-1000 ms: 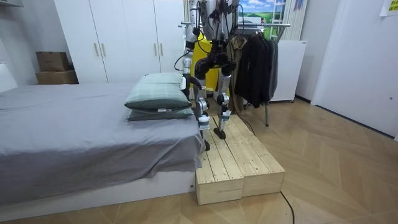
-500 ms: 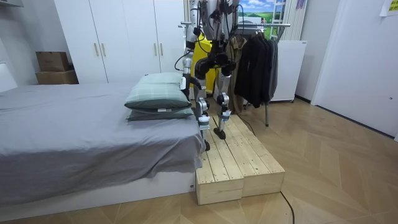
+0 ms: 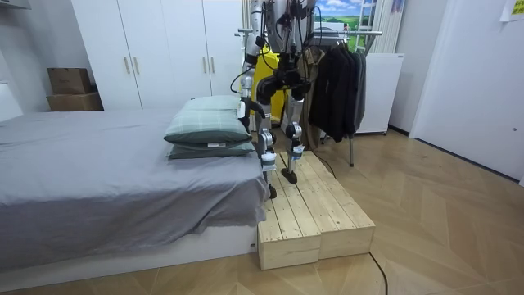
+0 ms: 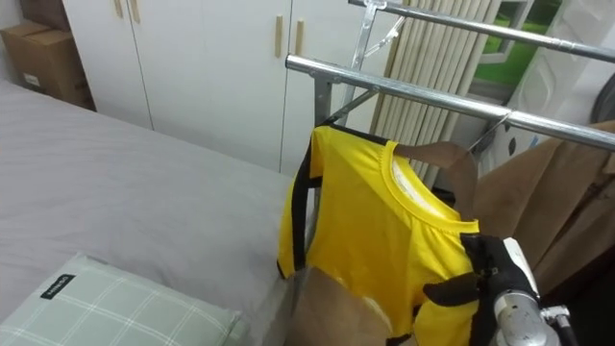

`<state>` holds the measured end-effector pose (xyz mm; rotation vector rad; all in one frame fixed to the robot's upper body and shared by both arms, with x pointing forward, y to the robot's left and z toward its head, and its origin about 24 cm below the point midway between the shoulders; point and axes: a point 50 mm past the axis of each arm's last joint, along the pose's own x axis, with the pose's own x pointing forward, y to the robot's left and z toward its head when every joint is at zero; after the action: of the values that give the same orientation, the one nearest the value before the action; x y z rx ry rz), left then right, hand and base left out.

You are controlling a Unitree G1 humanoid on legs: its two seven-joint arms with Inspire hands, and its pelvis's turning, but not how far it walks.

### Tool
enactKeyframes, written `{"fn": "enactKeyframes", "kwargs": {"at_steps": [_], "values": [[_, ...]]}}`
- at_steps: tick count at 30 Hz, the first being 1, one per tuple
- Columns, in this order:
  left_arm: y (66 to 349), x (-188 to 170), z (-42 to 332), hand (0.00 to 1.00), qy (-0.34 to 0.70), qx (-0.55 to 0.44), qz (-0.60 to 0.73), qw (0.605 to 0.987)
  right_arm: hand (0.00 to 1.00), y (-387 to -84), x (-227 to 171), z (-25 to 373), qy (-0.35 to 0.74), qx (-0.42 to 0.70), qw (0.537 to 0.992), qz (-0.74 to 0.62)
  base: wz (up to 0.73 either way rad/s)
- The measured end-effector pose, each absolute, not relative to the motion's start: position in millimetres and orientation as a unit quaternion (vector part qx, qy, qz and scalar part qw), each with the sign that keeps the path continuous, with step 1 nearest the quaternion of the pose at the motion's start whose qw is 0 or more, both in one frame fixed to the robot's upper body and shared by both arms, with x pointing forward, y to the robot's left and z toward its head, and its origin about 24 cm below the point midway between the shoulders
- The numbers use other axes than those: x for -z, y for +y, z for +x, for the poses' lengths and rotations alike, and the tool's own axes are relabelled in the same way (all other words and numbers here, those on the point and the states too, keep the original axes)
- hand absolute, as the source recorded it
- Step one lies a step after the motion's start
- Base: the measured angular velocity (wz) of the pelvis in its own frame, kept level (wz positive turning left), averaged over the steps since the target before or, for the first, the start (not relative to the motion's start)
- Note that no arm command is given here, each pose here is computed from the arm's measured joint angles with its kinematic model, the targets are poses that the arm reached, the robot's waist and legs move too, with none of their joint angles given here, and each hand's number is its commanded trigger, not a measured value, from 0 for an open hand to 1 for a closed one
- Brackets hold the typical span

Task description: Hang clothes

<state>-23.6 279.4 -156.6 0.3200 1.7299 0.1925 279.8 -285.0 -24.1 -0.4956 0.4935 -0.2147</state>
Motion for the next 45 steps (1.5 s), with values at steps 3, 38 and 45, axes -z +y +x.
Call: {"fn": "enactKeyframes", "kwargs": {"at_steps": [3, 38, 45], "values": [[279.0, 156.8, -23.7, 0.00, 0.756, -0.086, 0.141, 0.633, 0.00, -285.1, 24.1, 279.7, 0.241, 0.107, 0.935, -0.236, 0.00], [272.6, 158.4, -29.4, 0.00, 0.770, -0.081, 0.133, 0.619, 0.00, -271.0, 14.2, 277.5, 0.175, 0.172, 0.965, -0.096, -0.04], [270.0, 159.0, -32.1, 0.00, 0.773, -0.077, 0.132, 0.616, 0.00, -272.4, 7.2, 277.9, 0.160, 0.209, 0.964, -0.044, -0.01]]}}
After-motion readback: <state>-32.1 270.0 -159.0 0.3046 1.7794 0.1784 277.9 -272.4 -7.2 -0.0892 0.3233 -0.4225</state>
